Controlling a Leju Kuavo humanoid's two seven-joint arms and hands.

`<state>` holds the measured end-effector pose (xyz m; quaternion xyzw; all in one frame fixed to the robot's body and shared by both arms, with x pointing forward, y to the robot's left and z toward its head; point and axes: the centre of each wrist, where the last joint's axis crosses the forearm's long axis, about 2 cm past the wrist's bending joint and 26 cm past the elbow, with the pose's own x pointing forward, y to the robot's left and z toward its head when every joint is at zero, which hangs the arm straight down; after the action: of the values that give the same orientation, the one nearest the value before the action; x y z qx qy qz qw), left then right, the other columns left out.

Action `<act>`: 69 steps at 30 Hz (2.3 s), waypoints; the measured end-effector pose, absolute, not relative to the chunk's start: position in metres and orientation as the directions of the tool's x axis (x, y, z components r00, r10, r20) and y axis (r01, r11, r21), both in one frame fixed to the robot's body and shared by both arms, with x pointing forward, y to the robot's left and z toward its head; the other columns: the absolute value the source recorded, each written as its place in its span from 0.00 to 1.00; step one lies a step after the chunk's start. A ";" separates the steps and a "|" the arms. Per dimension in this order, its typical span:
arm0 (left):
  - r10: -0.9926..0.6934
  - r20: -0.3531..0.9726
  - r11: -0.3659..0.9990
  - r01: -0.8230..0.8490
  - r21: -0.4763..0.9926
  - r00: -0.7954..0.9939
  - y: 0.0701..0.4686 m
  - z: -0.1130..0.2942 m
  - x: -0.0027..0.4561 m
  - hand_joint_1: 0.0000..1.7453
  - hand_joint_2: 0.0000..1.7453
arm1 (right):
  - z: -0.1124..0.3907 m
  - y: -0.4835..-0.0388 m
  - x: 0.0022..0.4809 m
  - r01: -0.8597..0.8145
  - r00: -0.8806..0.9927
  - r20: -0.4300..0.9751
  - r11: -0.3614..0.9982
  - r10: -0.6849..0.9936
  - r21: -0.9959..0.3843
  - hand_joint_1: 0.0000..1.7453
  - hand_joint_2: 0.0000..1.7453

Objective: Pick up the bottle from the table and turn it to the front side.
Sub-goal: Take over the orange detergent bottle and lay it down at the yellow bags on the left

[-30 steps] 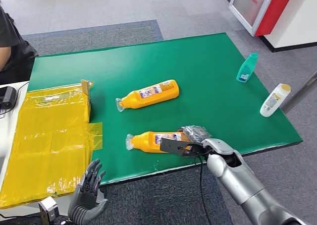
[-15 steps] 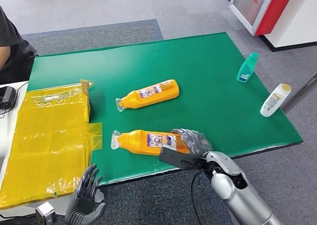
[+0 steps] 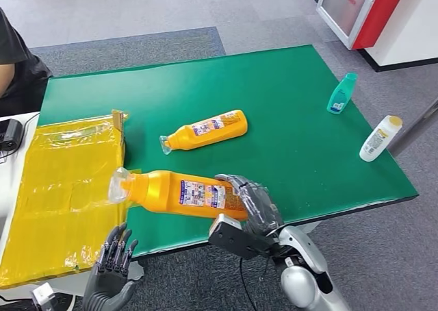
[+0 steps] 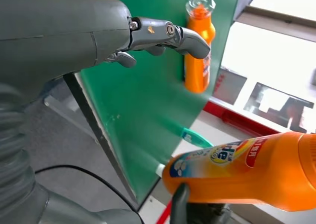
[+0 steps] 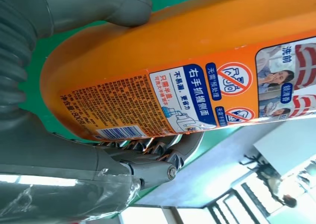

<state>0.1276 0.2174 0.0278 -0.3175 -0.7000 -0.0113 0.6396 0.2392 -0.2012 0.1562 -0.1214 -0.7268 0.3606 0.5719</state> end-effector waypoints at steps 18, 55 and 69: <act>0.521 0.850 0.748 0.523 -0.408 -0.082 0.213 0.068 0.147 0.00 1.00 | 0.127 -0.181 0.217 -0.252 -0.397 0.785 0.765 0.477 -0.592 1.00 1.00; 0.373 0.922 0.762 0.601 -0.241 -0.103 0.222 0.075 0.142 0.00 1.00 | 0.111 -0.144 0.187 -0.435 -0.449 0.825 0.723 0.343 -0.537 1.00 1.00; 0.363 0.924 0.750 0.627 -0.210 -0.124 0.219 0.075 0.142 0.00 1.00 | 0.108 -0.137 0.188 -0.469 -0.460 0.816 0.685 0.350 -0.558 1.00 1.00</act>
<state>0.1423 0.2190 0.0749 -0.3341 -0.7408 -0.1158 0.5711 0.1879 -0.1372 0.1083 0.0392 -0.7576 0.3949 0.5182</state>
